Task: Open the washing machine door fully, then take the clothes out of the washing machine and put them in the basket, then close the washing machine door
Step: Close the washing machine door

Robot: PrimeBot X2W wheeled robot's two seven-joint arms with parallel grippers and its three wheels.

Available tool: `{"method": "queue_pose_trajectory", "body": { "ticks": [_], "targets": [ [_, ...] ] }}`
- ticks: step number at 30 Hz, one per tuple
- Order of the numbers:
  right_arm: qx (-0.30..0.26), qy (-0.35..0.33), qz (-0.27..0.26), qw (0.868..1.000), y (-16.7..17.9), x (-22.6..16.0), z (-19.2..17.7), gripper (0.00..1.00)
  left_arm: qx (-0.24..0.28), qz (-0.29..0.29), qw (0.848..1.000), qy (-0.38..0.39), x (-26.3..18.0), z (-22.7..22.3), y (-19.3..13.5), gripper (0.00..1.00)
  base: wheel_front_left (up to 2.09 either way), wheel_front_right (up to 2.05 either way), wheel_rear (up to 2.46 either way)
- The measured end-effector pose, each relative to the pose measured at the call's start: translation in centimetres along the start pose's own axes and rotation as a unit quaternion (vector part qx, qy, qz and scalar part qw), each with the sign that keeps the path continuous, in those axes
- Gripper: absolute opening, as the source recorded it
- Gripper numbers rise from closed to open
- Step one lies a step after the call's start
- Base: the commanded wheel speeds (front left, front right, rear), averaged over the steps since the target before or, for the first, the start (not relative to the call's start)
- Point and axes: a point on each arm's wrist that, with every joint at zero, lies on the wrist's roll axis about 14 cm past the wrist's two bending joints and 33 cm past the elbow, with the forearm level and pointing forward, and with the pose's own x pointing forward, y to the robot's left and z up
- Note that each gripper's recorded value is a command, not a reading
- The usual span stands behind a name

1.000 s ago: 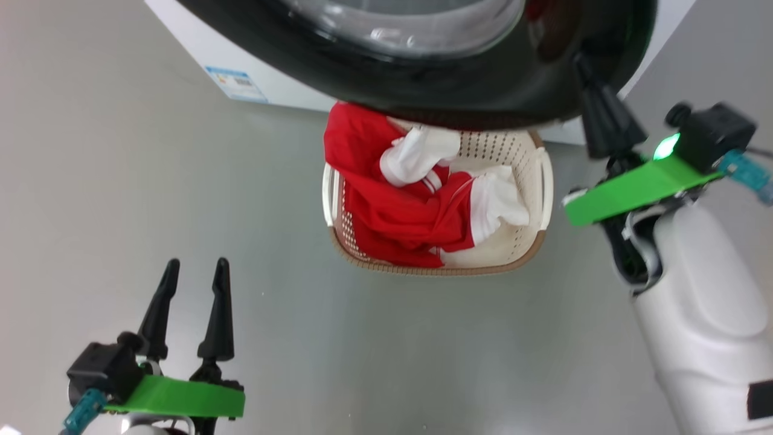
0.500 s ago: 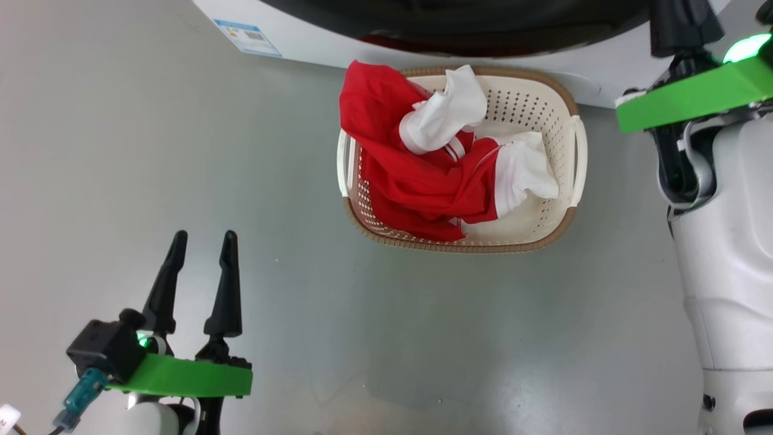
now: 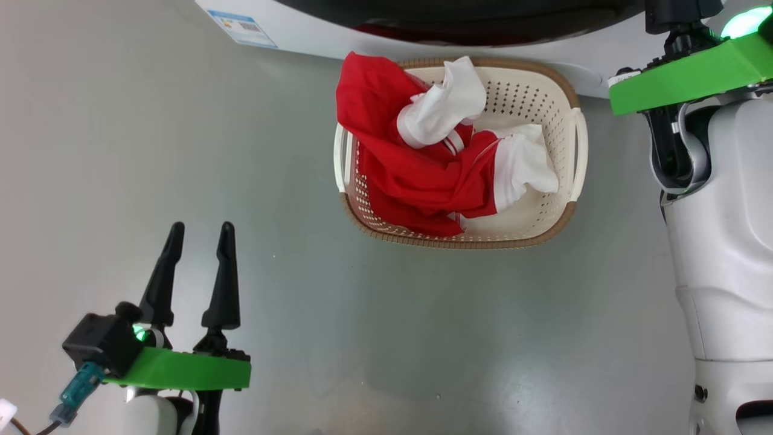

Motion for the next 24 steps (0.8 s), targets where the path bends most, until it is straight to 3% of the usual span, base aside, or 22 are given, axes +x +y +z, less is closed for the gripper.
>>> {"method": "queue_pose_trajectory", "body": {
  "ticks": [5, 7, 8, 9, 10, 11, 24],
  "targets": [
    [-0.010, 0.020, 0.012, 1.000, 0.9, -1.4, -0.4, 0.00, -0.002, -0.003, 1.000, -0.007, -0.2, 0.6, -0.2, 1.00, 0.00, 0.00, 0.00],
    [-0.013, 0.038, 0.015, 0.999, 1.2, -2.6, -1.1, 0.29, 0.000, -0.005, 1.000, -0.010, -0.3, 0.8, -0.3, 1.00, 0.00, 0.00, 0.00],
    [-0.015, 0.046, 0.016, 0.999, 1.3, -3.2, -1.4, 0.38, 0.000, -0.006, 1.000, -0.012, -0.3, 0.9, -0.4, 1.00, 0.00, 0.00, 0.00],
    [-0.017, 0.053, 0.016, 0.998, 1.4, -3.8, -1.6, 0.59, 0.000, -0.007, 1.000, -0.013, -0.4, 1.1, -0.5, 1.00, 0.00, 0.00, 0.00],
    [-0.018, 0.060, 0.015, 0.998, 1.4, -4.3, -1.7, 0.89, 0.001, -0.008, 1.000, -0.014, -0.5, 1.2, -0.5, 1.00, 0.00, 0.00, 0.00],
    [-0.020, 0.064, 0.015, 0.998, 1.4, -4.8, -1.7, 1.00, 0.001, -0.009, 1.000, -0.016, -0.6, 1.3, -0.6, 1.00, 0.00, 0.00, 0.00],
    [-0.044, 0.114, -0.024, 0.992, -0.1, -12.6, -0.4, 1.00, 0.012, -0.033, 0.999, -0.016, -3.0, 1.8, -1.3, 1.00, 0.00, 0.00, 0.00]
  ]
}}
